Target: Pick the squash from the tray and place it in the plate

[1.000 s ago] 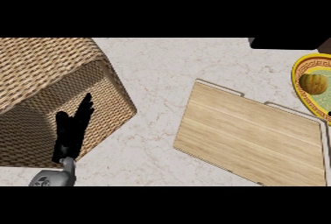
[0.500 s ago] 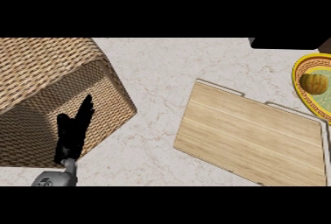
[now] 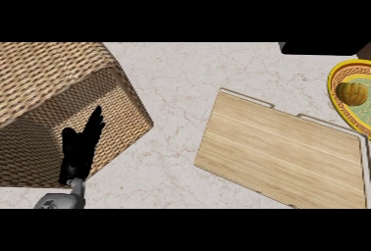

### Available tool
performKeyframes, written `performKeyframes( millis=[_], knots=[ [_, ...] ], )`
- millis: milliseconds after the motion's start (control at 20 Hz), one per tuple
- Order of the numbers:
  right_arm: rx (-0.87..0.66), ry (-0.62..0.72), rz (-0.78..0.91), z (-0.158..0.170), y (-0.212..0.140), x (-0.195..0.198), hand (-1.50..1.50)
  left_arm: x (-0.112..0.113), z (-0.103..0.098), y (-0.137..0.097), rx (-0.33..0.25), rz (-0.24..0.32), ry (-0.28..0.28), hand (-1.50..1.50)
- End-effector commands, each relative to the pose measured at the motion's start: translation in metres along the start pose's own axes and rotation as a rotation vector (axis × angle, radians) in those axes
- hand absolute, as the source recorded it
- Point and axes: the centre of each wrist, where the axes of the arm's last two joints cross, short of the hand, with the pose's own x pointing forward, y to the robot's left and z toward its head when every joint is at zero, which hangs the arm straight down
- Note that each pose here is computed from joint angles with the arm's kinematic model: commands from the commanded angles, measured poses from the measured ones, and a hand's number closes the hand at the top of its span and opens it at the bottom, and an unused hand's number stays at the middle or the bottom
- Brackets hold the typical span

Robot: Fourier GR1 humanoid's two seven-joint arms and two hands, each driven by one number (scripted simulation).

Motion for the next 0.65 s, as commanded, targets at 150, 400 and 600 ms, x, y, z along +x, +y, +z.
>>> performKeyframes(
  millis=[150, 400, 600],
  knots=[
    [-0.093, 0.050, 0.030, 0.015, -0.034, -0.008, -1.50, -0.008, 0.004, -0.003, -0.004, 0.008, 0.012, 0.00],
    [-0.083, 0.033, 0.043, 0.026, -0.024, -0.021, -1.50, -0.003, -0.004, -0.005, -0.003, 0.015, -0.002, 0.00],
    [-0.118, 0.070, 0.082, 0.024, -0.028, -0.018, -1.50, 0.009, -0.004, -0.020, -0.025, 0.006, -0.002, 0.00]
  ],
)
